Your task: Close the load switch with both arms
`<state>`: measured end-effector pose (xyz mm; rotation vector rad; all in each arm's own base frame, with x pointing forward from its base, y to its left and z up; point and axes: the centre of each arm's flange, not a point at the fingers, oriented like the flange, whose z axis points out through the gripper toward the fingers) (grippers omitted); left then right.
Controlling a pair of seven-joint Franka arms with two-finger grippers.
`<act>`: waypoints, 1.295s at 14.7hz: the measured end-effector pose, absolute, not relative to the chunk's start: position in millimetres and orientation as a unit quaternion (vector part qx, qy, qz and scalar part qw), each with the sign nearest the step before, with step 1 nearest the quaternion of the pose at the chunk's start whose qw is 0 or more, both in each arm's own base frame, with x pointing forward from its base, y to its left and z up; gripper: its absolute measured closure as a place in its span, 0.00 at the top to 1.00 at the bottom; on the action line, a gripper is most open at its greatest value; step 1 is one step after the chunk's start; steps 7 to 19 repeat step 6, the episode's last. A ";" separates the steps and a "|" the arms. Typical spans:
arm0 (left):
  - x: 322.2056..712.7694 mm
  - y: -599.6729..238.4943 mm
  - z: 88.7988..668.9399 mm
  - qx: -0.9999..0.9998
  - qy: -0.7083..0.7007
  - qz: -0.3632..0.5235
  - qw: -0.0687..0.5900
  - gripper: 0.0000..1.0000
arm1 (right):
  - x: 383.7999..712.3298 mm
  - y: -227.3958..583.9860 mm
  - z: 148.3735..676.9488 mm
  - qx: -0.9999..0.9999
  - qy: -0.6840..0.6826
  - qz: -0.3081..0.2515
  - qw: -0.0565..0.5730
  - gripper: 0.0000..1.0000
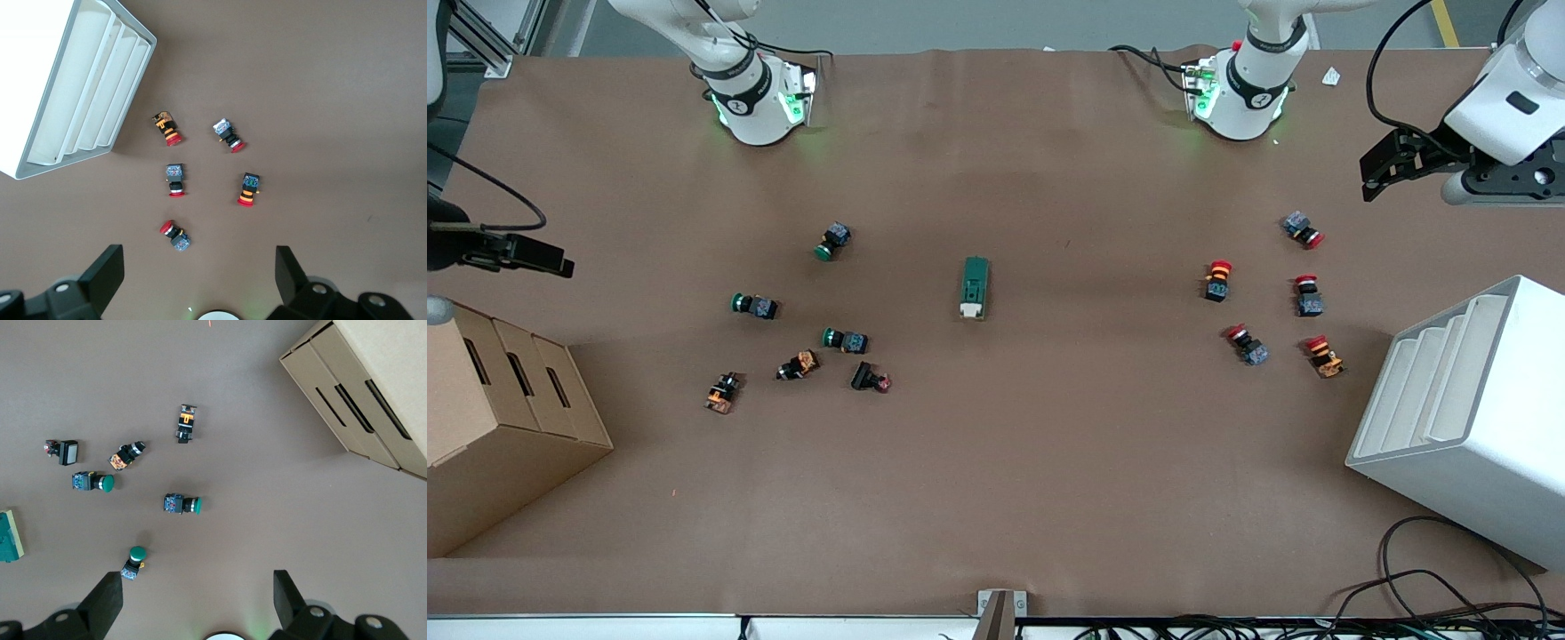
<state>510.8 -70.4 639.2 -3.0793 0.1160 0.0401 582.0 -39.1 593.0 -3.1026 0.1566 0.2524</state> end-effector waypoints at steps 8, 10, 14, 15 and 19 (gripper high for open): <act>512.6 -76.0 635.2 -0.999 0.039 0.019 0.003 1.00 | 534.7 -36.3 628.9 -0.997 0.047 0.061 0.015 1.00; 512.6 -76.0 635.2 -0.999 0.039 0.019 0.003 1.00 | 534.7 -36.3 628.9 -0.997 0.047 0.061 0.015 1.00; 512.6 -76.0 635.2 -0.999 0.039 0.019 0.003 1.00 | 534.7 -36.3 628.9 -0.997 0.047 0.061 0.015 1.00; 512.6 -76.0 635.2 -0.999 0.039 0.019 0.003 1.00 | 534.7 -36.3 628.9 -0.997 0.047 0.061 0.015 1.00; 512.6 -76.0 635.2 -0.999 0.039 0.019 0.003 1.00 | 534.7 -36.3 628.9 -0.997 0.047 0.061 0.015 1.00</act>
